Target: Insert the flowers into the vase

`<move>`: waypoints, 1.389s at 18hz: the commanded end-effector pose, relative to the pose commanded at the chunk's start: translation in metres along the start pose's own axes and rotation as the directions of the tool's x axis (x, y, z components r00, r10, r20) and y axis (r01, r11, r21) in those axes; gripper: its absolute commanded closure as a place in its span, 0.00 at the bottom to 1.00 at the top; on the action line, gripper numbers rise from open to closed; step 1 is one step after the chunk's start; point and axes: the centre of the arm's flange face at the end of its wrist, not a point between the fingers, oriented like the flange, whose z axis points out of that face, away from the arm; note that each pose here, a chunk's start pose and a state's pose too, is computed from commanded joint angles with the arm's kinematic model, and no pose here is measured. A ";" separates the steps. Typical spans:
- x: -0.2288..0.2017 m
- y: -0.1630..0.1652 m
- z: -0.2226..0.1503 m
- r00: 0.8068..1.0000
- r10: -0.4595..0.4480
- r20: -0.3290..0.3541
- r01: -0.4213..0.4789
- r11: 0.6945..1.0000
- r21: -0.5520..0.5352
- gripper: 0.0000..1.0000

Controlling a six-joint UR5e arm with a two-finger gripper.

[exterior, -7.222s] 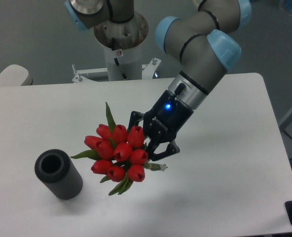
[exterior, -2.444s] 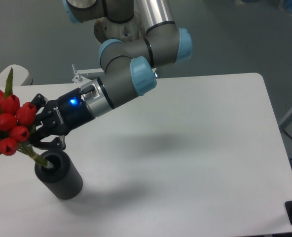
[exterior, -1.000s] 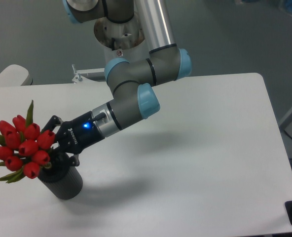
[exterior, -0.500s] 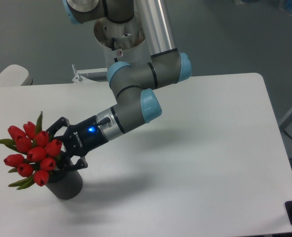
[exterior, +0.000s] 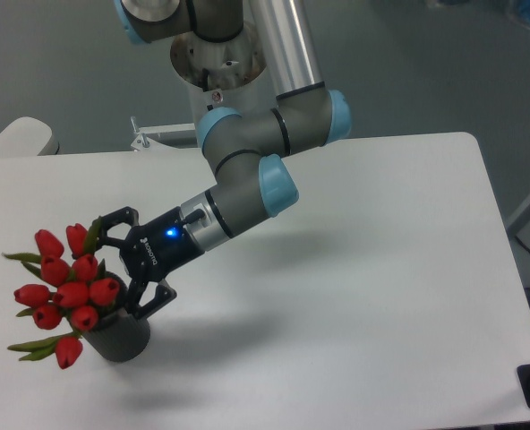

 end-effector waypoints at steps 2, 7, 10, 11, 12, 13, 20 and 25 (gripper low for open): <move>-0.002 0.000 -0.009 0.998 0.049 0.039 -0.047 0.997 -0.058 0.00; 0.022 0.004 -0.041 0.979 0.171 0.112 -0.146 0.969 -0.202 0.00; 0.037 -0.008 -0.076 0.957 0.227 0.182 -0.170 0.944 -0.283 0.00; 0.037 -0.012 -0.092 0.944 0.250 0.217 -0.172 0.930 -0.326 0.00; 0.036 -0.017 -0.106 0.929 0.273 0.249 -0.169 0.914 -0.370 0.00; 0.033 -0.022 -0.117 0.916 0.293 0.273 -0.165 0.897 -0.410 0.00; 0.011 -0.070 -0.168 0.811 0.450 0.374 -0.042 0.682 -0.731 0.00; 0.000 -0.085 -0.184 0.819 0.513 0.258 -0.090 0.558 -0.825 0.00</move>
